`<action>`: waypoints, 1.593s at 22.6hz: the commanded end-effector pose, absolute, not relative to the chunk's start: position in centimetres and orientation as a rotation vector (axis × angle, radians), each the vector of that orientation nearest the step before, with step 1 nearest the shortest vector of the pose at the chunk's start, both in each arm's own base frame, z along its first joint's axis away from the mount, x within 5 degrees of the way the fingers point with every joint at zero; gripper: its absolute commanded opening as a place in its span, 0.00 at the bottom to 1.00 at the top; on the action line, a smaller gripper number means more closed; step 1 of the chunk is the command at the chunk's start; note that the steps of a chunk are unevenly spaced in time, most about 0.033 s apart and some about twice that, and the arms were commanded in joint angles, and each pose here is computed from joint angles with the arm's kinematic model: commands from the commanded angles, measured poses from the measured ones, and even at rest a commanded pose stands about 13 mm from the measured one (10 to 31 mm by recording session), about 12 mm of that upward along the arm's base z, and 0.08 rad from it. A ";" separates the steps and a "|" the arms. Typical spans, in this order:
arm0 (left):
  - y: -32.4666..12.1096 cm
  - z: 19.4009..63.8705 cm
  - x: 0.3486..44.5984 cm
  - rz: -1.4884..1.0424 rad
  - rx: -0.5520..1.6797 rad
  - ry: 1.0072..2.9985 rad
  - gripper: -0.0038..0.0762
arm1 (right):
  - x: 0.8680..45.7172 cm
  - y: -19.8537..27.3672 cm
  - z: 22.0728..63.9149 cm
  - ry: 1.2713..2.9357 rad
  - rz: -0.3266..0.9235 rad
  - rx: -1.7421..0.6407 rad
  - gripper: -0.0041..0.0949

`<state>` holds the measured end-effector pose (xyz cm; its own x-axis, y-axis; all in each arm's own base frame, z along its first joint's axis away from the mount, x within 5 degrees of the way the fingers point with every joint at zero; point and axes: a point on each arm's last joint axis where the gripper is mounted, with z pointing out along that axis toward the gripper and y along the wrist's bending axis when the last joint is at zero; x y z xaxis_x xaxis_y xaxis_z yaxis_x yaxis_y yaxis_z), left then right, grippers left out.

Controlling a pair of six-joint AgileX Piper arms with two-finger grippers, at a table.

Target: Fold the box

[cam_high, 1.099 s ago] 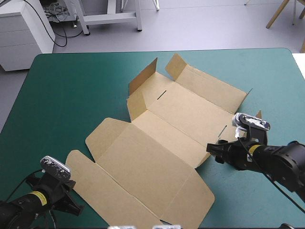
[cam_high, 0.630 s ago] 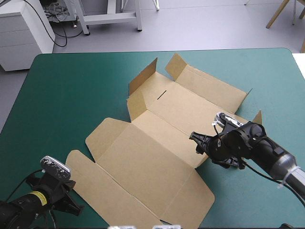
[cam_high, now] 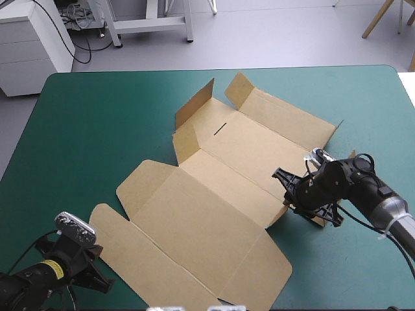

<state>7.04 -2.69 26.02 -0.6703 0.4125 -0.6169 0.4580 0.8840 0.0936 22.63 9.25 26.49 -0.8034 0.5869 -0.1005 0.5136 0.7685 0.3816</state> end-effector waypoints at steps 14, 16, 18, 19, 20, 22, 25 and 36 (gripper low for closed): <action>-2.9 27.0 7.4 -0.107 0.605 2.327 0.04 | 25.3 10.0 24.9 2.808 0.471 0.457 0.03; -2.9 27.0 7.4 -0.107 0.605 2.327 0.04 | 25.7 9.9 25.3 2.790 0.443 0.403 0.02; -2.9 27.0 7.4 -0.107 0.605 2.327 0.04 | 26.4 9.9 26.6 2.745 0.409 0.305 0.02; -2.9 27.0 7.4 -0.107 0.605 2.327 0.04 | 26.9 9.9 27.6 2.709 0.385 0.238 0.02; -2.9 27.0 7.4 -0.107 0.605 2.327 0.04 | 27.2 9.9 28.1 2.691 0.377 0.206 0.02; -2.9 27.0 7.4 -0.107 0.605 2.327 0.04 | 27.9 9.9 29.3 2.659 0.329 0.085 0.02; -2.9 27.0 7.4 -0.107 0.605 2.327 0.04 | 29.9 10.3 29.7 2.663 0.233 -0.129 0.02; -3.2 28.7 7.5 -0.156 0.576 2.255 0.04 | 41.0 15.0 30.9 2.381 0.119 -1.037 0.02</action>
<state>7.07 -2.81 26.32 -0.6590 0.4000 -0.6370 0.4575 0.8854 0.0827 39.69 14.40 27.24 -0.7081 -0.5938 -0.3821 -0.6254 0.7786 -0.0510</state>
